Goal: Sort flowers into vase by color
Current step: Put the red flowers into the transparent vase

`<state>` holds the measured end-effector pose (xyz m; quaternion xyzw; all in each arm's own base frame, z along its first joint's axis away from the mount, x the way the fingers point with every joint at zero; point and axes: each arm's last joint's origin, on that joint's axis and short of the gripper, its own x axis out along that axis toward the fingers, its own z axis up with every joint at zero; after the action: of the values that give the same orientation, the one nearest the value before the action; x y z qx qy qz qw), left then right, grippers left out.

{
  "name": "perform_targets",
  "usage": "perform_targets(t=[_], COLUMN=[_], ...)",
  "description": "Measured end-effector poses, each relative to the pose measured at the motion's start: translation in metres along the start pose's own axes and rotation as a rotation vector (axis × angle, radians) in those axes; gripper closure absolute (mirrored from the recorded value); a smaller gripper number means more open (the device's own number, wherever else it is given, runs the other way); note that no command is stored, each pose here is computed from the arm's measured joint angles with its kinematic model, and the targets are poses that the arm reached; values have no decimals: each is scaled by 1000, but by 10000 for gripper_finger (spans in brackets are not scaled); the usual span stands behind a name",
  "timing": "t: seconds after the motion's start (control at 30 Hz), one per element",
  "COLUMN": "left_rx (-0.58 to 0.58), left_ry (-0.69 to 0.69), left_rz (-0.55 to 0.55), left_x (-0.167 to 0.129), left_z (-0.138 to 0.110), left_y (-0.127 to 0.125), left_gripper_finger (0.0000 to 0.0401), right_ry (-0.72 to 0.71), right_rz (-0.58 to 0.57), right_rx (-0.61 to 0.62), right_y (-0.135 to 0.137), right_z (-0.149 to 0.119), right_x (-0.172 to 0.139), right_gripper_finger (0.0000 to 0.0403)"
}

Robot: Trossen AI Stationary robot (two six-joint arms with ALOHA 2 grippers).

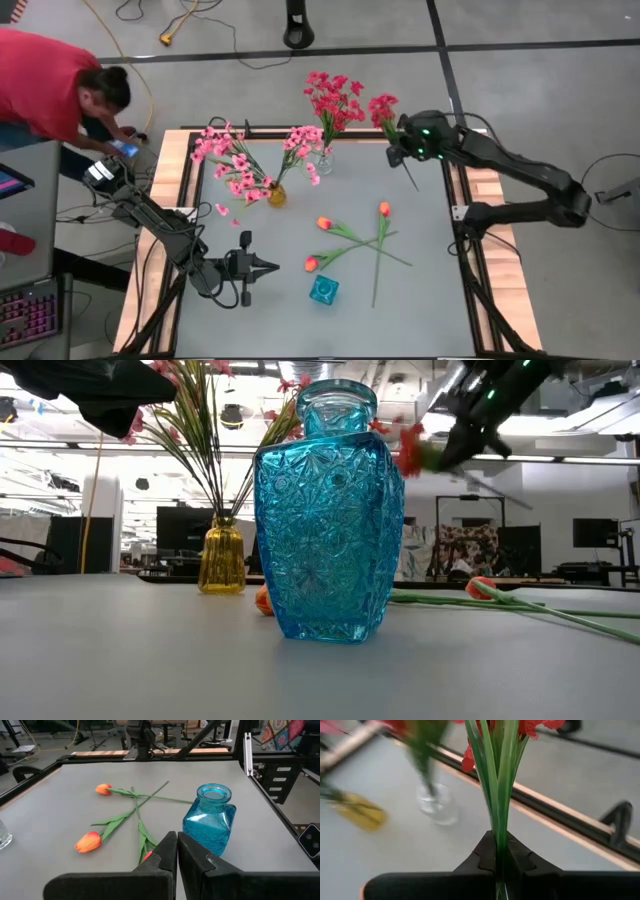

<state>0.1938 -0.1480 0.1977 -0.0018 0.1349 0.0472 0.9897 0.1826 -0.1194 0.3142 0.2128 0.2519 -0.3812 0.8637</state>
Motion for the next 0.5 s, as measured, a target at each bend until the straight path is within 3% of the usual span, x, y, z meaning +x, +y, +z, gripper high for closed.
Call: perform_targets(t=[0.3,0.5], left_rx=[-9,-16], left_ry=[-1,-1], left_rz=[3,3], left_x=[0,0], left_z=[0,0], left_y=[0,0], left_gripper_finger=[400,400], right_ry=[-275,-450], right_rz=[148,259], right_rx=[-79,-194], right_y=[27,55], right_z=[0,4], right_x=[-64,-79], right_gripper_finger=[366,366])
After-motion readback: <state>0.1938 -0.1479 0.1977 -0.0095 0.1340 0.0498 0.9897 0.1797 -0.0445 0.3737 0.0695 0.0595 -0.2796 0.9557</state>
